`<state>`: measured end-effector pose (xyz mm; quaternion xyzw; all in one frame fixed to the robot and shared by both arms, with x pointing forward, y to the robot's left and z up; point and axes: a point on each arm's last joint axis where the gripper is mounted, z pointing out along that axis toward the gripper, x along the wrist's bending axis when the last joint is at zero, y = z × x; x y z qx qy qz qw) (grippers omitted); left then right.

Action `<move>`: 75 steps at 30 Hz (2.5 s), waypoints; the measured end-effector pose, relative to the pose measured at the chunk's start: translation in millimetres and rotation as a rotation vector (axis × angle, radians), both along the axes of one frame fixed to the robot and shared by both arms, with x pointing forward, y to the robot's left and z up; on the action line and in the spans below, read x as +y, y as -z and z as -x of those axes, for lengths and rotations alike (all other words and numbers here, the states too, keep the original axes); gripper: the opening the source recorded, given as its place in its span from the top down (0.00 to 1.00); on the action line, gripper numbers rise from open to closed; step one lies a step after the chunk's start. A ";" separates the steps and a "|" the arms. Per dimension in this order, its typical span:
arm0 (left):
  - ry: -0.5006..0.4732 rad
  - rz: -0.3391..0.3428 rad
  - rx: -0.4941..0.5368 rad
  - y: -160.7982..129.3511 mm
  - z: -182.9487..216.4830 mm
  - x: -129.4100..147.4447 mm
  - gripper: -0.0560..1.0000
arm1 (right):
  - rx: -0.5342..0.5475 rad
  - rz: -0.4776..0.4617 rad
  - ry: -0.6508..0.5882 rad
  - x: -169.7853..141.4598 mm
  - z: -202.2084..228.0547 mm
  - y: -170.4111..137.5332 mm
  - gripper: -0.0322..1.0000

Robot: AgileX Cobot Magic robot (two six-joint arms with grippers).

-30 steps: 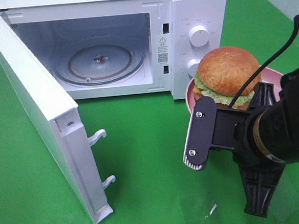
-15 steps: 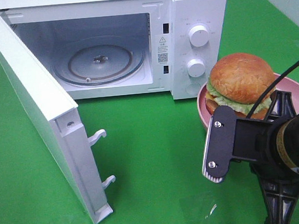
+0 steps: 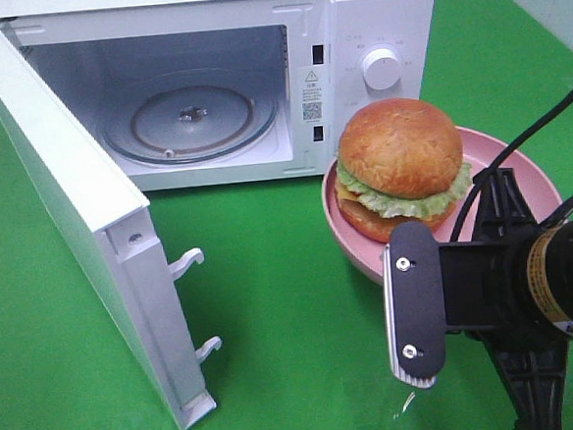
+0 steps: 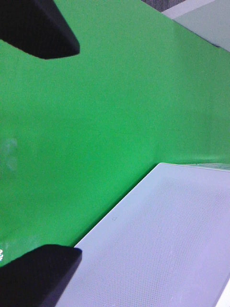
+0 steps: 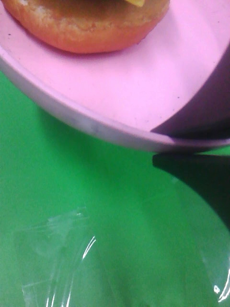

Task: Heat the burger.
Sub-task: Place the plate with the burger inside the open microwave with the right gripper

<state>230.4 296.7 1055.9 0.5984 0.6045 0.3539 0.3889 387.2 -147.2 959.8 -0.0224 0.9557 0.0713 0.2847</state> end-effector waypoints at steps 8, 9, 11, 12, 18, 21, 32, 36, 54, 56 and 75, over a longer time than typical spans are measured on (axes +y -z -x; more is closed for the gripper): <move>0.000 0.000 0.000 0.0 0.0 0.0 0.01 | -0.014 0.051 -0.079 0.0 0.0 0.0 0.93; 0.000 0.000 0.000 0.0 0.0 0.0 0.01 | -0.016 0.059 -0.090 0.0 0.0 0.0 0.93; 0.000 0.000 0.000 0.0 0.0 0.0 0.01 | -0.022 0.073 -0.126 0.7 0.1 -0.1 0.93; 0.000 0.000 0.000 0.0 0.0 0.0 0.01 | -0.022 0.073 -0.126 0.7 0.1 -0.1 0.93; 0.000 0.000 0.000 0.0 0.0 0.0 0.01 | -0.024 0.061 -0.228 3.7 -1.8 -0.2 0.93; 0.000 0.000 0.000 0.0 0.0 0.0 0.01 | -0.025 0.053 -0.229 -3.2 -11.1 -0.4 0.93; 0.000 0.000 0.000 0.0 0.0 0.0 0.01 | -0.047 0.101 -0.315 -19.3 -27.5 -0.1 0.93; 0.000 0.000 0.000 0.0 0.0 0.0 0.01 | -0.051 0.123 -0.361 -19.7 -27.7 0.1 0.93; 0.000 0.000 0.000 0.0 0.0 0.0 0.01 | -0.071 0.128 -0.439 -24.0 -38.7 -6.8 0.92; 0.000 0.000 0.000 0.0 0.0 0.0 0.01 | -0.071 0.131 -0.453 -25.0 -39.7 -7.2 0.92; 0.000 0.000 0.000 0.0 0.0 0.0 0.01 | -0.062 0.055 -0.449 -33.7 -48.1 -9.2 0.92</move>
